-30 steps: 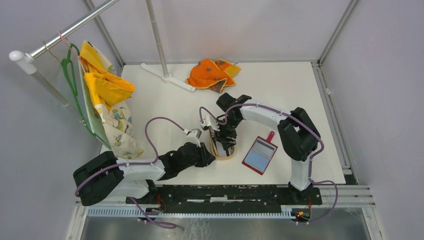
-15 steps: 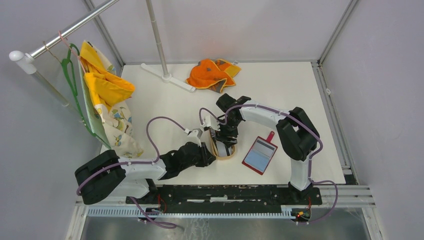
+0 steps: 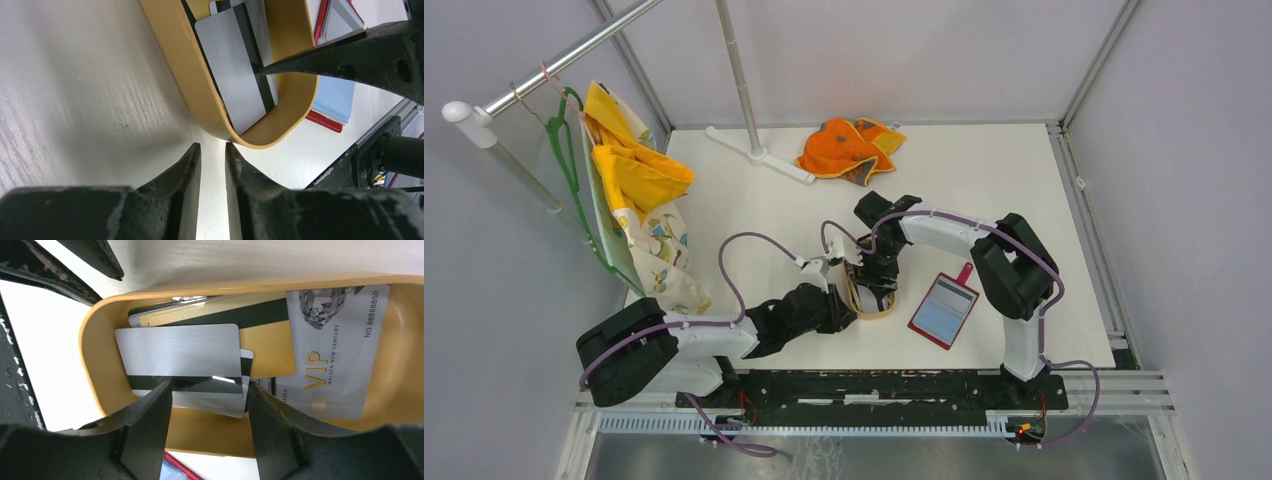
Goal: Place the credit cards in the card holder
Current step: Pick up the credit card from the storage box.
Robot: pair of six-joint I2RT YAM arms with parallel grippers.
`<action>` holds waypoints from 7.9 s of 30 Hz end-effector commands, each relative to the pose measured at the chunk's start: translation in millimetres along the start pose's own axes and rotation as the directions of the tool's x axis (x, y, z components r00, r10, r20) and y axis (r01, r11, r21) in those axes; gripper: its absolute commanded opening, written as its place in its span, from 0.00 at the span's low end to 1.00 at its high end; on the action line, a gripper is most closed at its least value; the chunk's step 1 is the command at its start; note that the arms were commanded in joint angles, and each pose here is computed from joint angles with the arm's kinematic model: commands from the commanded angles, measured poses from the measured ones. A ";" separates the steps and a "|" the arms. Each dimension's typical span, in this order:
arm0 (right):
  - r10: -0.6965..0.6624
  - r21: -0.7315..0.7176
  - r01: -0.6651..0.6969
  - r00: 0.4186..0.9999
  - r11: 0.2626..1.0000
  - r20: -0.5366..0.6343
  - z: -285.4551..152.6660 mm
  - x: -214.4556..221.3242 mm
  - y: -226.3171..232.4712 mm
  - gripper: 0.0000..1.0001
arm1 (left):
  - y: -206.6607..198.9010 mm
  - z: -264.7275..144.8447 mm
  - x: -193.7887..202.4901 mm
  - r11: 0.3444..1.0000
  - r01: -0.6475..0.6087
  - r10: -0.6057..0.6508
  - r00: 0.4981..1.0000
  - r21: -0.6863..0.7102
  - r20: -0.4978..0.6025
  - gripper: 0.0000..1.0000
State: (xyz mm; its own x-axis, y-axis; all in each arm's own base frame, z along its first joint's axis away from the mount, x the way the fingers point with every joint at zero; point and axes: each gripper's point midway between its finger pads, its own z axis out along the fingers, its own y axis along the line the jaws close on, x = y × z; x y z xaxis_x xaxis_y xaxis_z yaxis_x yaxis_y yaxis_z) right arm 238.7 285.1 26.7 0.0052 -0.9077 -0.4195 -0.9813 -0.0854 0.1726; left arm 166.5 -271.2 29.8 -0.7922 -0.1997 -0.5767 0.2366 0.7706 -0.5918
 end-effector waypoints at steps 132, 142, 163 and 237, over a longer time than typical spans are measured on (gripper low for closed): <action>0.882 -0.810 -0.404 0.387 0.424 0.269 -106.5 -45.4 62.2 0.02 | -112.4 -46.2 -91.7 0.893 0.079 -0.119 0.991 0.443 0.062 0.47; 0.868 -0.803 -0.391 0.405 0.450 0.289 -108.1 -46.9 62.6 0.02 | -136.8 -42.2 -78.6 0.802 0.120 -0.124 0.992 0.585 -0.033 0.25; 0.301 -0.091 -0.325 0.684 0.941 0.664 -200.2 -26.3 15.3 0.98 | -176.7 -127.0 -128.3 0.492 0.479 -0.448 0.855 0.726 -0.261 0.02; 0.241 -0.178 -0.283 0.206 0.942 0.948 -262.0 -48.5 112.1 0.00 | -238.8 -95.8 -147.4 0.633 -0.155 -0.230 0.898 0.758 0.375 0.35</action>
State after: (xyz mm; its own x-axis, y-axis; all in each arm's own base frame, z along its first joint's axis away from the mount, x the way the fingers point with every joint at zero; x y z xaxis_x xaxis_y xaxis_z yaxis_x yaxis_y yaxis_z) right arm 171.9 212.2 303.5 -0.4999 0.2441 -0.8310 -0.8493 0.0496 0.5255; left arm 165.3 -368.1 302.9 -0.6046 -0.5608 -0.5656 0.6815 0.0034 -0.7318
